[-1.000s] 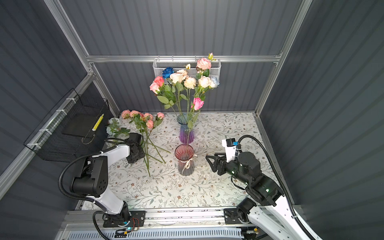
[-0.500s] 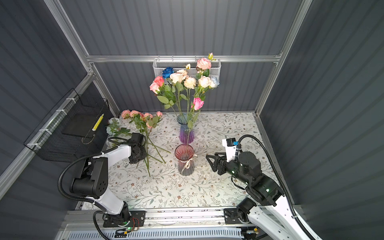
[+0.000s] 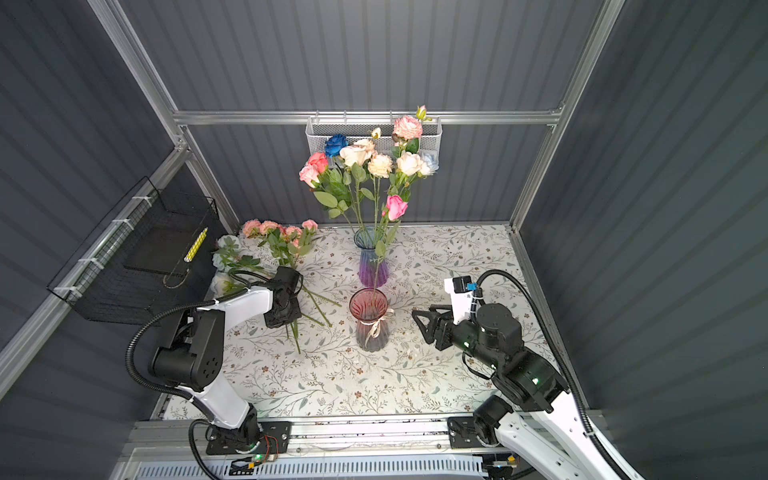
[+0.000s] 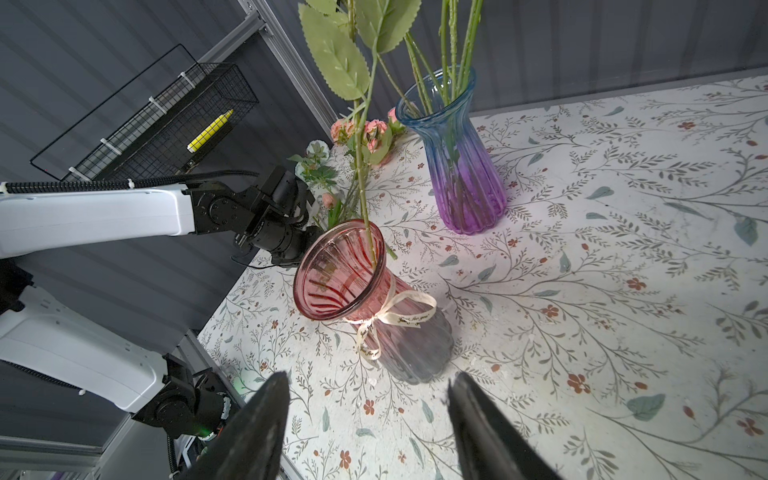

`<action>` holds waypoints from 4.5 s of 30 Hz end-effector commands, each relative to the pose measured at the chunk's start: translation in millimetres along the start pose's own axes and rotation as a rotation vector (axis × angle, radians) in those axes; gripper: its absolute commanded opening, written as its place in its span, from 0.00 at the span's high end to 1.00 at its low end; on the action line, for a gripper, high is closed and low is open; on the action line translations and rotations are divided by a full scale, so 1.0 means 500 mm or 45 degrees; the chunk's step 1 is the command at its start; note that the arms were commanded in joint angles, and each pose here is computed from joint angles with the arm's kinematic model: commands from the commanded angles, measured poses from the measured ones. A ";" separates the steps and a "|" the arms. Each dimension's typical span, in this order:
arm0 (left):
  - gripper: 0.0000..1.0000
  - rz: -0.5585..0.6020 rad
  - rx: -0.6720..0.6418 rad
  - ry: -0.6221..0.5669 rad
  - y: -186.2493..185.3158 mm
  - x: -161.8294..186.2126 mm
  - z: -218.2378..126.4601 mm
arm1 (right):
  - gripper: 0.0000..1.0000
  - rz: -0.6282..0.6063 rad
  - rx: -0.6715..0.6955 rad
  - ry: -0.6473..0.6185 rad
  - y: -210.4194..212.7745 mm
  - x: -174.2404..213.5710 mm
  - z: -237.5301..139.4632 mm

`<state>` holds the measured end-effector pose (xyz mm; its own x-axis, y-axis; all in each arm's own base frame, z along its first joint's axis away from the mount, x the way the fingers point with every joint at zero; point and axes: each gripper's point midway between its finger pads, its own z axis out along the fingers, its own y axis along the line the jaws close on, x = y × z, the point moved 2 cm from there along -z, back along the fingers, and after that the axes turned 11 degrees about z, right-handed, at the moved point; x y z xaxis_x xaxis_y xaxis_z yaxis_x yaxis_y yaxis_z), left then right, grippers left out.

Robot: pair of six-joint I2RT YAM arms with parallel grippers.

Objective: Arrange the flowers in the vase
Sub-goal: 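Grasp another long stem among the loose flowers and lift it with the left gripper, then raise the pink rose with the left gripper while the right gripper reaches toward it, then grasp the pink rose stem with the right gripper and open the left gripper, then lower the pink rose into the red-pink vase with the right gripper while left withdraws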

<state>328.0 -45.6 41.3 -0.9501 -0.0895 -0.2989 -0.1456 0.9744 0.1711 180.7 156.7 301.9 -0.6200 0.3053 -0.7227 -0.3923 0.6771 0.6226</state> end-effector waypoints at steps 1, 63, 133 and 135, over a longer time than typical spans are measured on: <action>0.96 0.031 -0.036 -0.027 0.008 -0.004 -0.022 | 0.36 0.001 -0.011 -0.010 0.006 -0.006 -0.012; 1.00 0.861 1.863 -1.263 -0.104 0.130 -0.853 | 0.31 -0.411 -0.827 0.095 0.550 -0.261 0.165; 0.01 -0.105 0.825 -0.886 -0.001 0.026 -0.465 | 0.26 -0.217 -0.353 0.009 0.177 -0.018 0.112; 0.08 -0.103 0.770 -0.794 -0.011 0.021 -0.424 | 0.26 -0.211 -0.343 0.018 0.164 -0.006 0.107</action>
<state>253.0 -102.5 268.3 -0.5090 -0.2175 -0.8329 0.2361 0.8952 -0.3781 193.2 248.4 347.6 -0.5040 0.1964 -0.8411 -0.6612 0.5388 0.5220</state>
